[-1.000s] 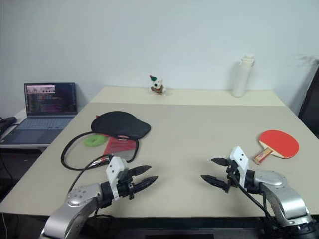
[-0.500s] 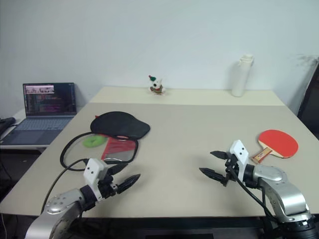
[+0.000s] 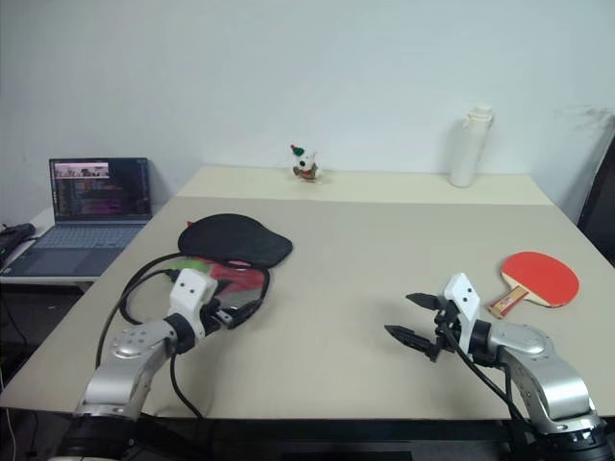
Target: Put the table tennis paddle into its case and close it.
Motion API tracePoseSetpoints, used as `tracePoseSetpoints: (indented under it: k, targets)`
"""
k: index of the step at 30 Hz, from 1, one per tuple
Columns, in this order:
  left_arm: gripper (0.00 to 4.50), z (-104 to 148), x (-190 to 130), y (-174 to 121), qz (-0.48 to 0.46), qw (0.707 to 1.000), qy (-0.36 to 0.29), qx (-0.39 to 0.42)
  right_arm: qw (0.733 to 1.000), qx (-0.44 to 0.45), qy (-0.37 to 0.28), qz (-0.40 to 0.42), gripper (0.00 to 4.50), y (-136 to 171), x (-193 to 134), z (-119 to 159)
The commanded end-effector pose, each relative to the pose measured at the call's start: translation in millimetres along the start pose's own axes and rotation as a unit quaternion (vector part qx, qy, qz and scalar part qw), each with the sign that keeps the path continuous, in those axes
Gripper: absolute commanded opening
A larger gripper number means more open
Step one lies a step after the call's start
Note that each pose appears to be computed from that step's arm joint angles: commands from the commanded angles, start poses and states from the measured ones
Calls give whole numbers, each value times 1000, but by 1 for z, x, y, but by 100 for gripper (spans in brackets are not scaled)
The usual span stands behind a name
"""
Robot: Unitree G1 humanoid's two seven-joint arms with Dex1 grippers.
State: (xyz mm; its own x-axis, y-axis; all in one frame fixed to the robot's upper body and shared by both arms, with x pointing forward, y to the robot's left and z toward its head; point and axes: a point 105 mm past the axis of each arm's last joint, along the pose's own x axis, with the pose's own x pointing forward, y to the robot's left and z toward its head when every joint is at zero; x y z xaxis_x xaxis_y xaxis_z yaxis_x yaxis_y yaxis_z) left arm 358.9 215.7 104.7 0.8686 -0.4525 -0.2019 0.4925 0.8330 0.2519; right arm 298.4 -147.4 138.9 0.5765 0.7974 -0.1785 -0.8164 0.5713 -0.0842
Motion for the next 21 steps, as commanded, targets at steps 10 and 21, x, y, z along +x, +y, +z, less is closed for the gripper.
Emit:
tracePoseSetpoints:
  k: [10,21]
  targets:
    - [429,-16,-1,8,-8,999,44,-1,999,-23,-29,-15,450,0,-4,15]
    - [82,-25,2,15,7,999,50,-11,999,-24,-28,-24,450,-2,-7,16]
